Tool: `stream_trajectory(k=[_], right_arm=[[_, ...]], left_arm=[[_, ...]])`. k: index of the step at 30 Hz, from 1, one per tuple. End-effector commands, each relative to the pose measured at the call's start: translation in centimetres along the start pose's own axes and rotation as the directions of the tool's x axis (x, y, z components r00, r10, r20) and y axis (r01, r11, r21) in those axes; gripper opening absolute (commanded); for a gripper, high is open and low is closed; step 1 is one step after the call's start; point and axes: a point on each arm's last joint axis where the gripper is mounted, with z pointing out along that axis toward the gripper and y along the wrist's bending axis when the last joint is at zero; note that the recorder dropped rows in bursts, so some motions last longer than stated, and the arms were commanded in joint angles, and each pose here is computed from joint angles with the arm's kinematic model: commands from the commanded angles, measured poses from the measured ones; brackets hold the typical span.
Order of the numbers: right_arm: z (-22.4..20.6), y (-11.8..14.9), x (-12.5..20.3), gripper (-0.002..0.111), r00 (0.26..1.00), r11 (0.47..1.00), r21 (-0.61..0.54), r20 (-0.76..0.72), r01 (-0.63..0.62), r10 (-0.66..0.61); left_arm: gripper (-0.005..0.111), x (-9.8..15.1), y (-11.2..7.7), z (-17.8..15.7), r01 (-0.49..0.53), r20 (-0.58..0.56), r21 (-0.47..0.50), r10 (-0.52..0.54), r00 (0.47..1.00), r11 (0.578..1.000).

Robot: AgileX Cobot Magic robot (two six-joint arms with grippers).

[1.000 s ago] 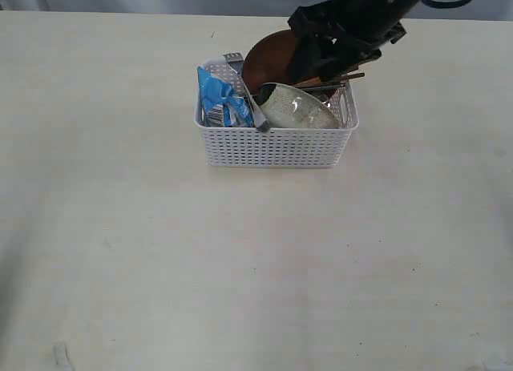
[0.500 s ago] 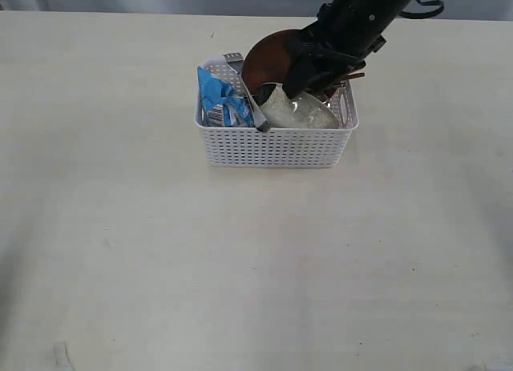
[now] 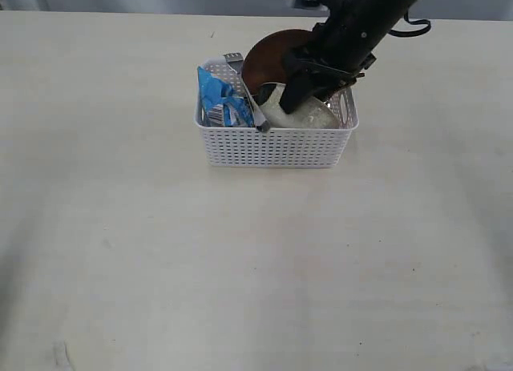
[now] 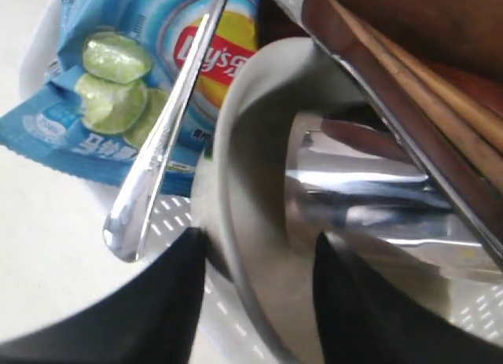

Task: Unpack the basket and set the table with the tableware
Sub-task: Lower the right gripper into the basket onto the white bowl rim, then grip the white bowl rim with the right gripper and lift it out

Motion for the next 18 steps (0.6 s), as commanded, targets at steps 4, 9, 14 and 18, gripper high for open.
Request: stream_trajectory(k=[4,9,14,18], right_arm=[[-0.2,0.1,-0.2,0.006,0.999,0.999,-0.001,0.013,0.044,-0.044],[-0.2,0.3,-0.2,-0.001,0.998,0.998,-0.022,0.012,0.057,-0.057],[-0.2,0.9,-0.5,-0.001,0.998,0.995,-0.085,0.047,0.048,-0.044],[-0.3,1.1,-0.7,-0.001,0.997,0.993,-0.112,0.067,0.036,-0.029]], left_arm=[[0.000,0.0,-0.1,0.0,0.009,0.011,0.010,-0.009,1.000,1.000],[0.000,0.0,-0.1,0.0,0.009,0.011,0.010,-0.009,1.000,1.000],[0.000,0.0,-0.1,0.0,0.009,0.011,0.010,-0.009,1.000,1.000],[0.000,0.0,-0.1,0.0,0.009,0.011,0.010,-0.009,1.000,1.000]])
